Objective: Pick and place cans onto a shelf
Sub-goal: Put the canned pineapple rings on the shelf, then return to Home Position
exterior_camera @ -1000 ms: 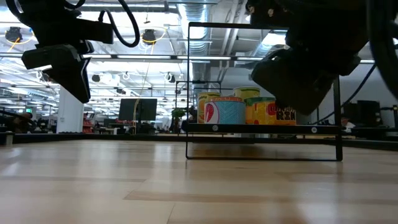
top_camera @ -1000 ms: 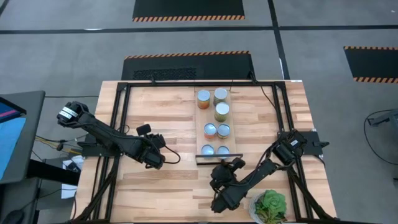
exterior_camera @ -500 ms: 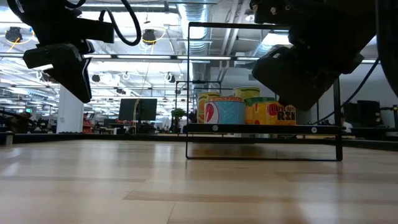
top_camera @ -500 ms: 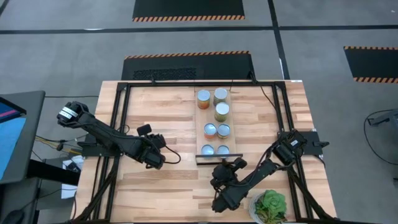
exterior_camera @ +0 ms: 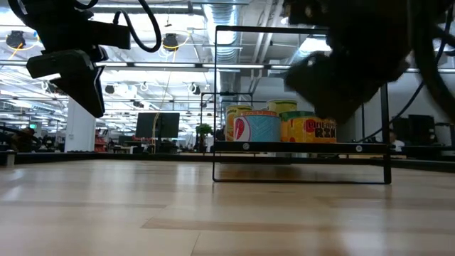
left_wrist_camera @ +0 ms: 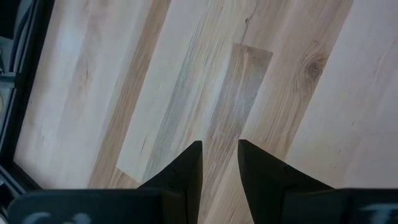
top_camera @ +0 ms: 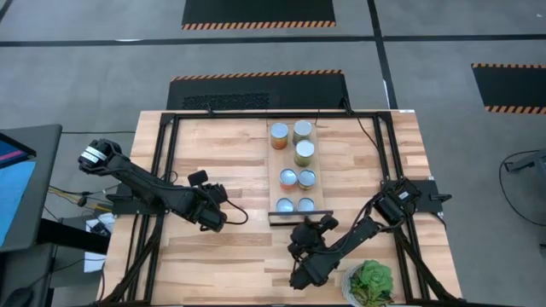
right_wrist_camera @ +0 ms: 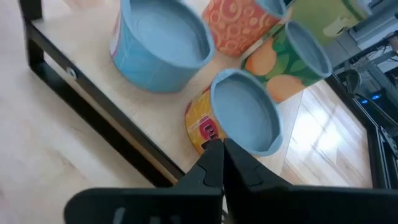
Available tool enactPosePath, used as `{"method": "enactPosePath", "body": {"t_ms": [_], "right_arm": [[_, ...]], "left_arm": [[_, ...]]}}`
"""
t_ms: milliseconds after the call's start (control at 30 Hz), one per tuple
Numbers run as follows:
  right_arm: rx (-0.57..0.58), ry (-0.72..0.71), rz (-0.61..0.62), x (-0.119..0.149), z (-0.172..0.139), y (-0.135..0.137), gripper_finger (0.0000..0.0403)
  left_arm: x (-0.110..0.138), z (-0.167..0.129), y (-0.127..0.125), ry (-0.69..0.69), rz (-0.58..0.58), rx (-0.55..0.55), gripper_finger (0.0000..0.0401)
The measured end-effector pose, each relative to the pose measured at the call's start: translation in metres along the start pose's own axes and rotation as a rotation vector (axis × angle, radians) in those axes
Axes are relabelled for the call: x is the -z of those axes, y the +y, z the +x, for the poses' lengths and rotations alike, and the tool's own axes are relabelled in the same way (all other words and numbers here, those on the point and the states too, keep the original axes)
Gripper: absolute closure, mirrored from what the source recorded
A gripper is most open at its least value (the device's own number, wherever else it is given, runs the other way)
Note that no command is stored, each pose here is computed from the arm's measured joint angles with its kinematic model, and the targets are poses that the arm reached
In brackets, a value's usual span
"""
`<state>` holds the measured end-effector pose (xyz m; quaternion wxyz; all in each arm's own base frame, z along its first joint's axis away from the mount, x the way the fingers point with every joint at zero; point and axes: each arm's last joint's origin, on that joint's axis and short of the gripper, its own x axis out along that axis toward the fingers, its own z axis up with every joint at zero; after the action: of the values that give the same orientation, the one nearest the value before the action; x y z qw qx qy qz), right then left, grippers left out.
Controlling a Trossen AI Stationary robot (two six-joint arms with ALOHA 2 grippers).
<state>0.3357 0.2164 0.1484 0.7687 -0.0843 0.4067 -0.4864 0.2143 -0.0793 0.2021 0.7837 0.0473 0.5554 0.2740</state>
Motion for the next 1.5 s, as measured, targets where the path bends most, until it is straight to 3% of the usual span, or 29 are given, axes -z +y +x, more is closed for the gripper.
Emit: {"method": "enactPosePath", "body": {"t_ms": [200, 867, 1200, 1400, 1500], "right_arm": [[-0.076, -0.023, 0.039, -0.005, -0.027, -0.01, 0.0384], [-0.487, -0.11, -0.096, -0.057, -0.146, -0.046, 0.0384], [-0.646, -0.203, -0.245, -0.068, -0.177, -0.064, 0.0369], [-0.868, -0.01, -0.352, -0.059, -0.196, -0.081, 0.0358], [-0.918, -0.072, -0.409, -0.056, -0.205, -0.081, 0.0359]], "left_arm": [[0.0, 0.0, 0.0, -0.001, 0.011, 0.001, 0.031], [-0.004, 0.0, -0.004, -0.034, 0.004, 0.034, 0.031], [-0.003, 0.0, -0.005, 0.009, 0.008, 0.079, 0.031], [0.0, -0.001, -0.009, 0.114, 0.057, 0.217, 0.031], [0.0, -0.001, -0.009, 0.109, 0.098, 0.219, 0.031]]}}
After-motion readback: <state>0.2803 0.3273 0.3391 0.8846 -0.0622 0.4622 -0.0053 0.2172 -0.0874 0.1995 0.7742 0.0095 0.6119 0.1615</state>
